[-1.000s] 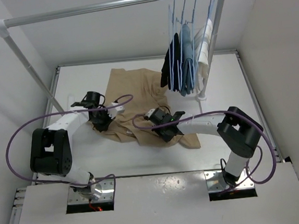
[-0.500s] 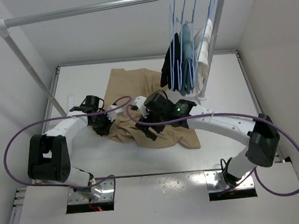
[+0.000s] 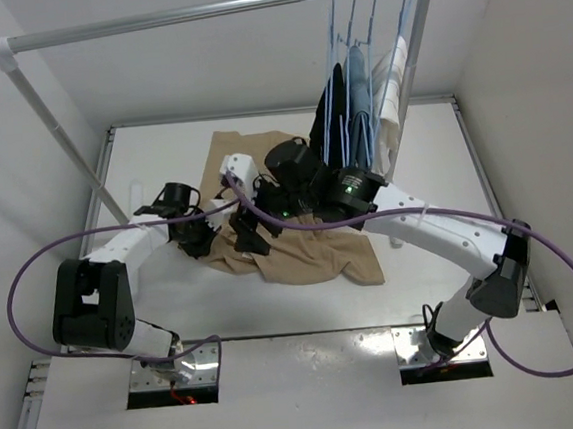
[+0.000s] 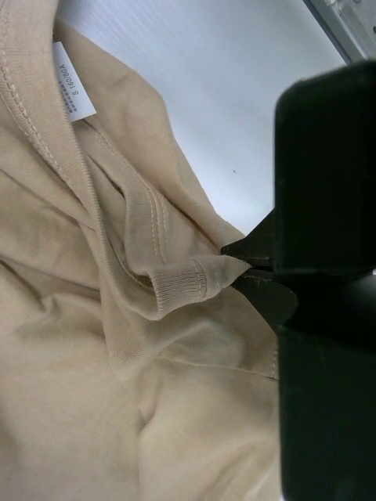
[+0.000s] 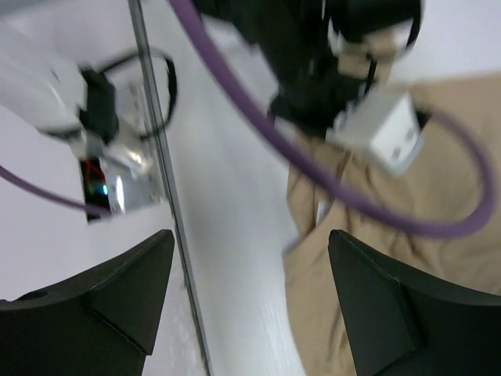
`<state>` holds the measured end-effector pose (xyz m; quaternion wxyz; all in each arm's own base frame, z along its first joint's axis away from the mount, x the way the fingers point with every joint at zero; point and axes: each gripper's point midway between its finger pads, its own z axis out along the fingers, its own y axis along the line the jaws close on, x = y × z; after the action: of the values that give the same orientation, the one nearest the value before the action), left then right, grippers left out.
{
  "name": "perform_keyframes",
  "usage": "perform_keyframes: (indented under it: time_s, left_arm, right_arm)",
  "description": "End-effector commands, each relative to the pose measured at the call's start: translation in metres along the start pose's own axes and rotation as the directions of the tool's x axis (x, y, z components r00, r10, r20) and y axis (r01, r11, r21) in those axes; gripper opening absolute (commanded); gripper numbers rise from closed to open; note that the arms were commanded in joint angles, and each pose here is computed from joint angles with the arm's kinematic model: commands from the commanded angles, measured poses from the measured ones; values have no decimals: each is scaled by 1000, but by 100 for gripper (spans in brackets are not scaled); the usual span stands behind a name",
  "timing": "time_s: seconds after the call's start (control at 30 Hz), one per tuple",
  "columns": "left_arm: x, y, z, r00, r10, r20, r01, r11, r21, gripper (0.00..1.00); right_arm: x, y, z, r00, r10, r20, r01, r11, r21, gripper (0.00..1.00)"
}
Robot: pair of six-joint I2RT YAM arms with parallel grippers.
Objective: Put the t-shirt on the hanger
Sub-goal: Move the tshirt to the center of the board, then grab a hanger with the right arm
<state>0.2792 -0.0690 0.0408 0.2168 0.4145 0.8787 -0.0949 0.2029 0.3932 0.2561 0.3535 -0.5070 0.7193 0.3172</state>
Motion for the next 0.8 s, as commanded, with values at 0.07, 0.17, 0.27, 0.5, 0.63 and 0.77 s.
perform_keyframes:
  time_s: [0.07, 0.17, 0.27, 0.5, 0.63, 0.77]
  left_arm:
    - [-11, 2, -1, 999, 10, 30, -10, 1000, -11, 1]
    - [-13, -1, 0, 999, 18, 30, -18, 1000, -7, 1]
    - [-14, 1, 0, 999, 21, 37, -21, 1000, -13, 1]
    - [-20, 2, 2, 998, 0, 66, 1, 1000, -22, 2]
    - [-18, 2, 4, 998, 0, 66, 1, 1000, -22, 2]
    - [-21, -2, 5, 997, 8, 72, -8, 1000, -10, 2]
  right_arm:
    - [-127, 15, -42, 931, -80, 356, 93, 995, -19, 80]
    - [-170, 14, -67, 888, -78, 454, 77, 997, 21, 80]
    - [-204, -12, -95, 852, -82, 518, -4, 987, 163, 71]
    - [-203, -125, -172, 832, -103, 545, -375, 619, 691, 62]
    - [-193, -152, -212, 836, -173, 520, -433, 374, 820, 61]
    - [-188, -168, -229, 857, -230, 460, -414, 223, 883, 60]
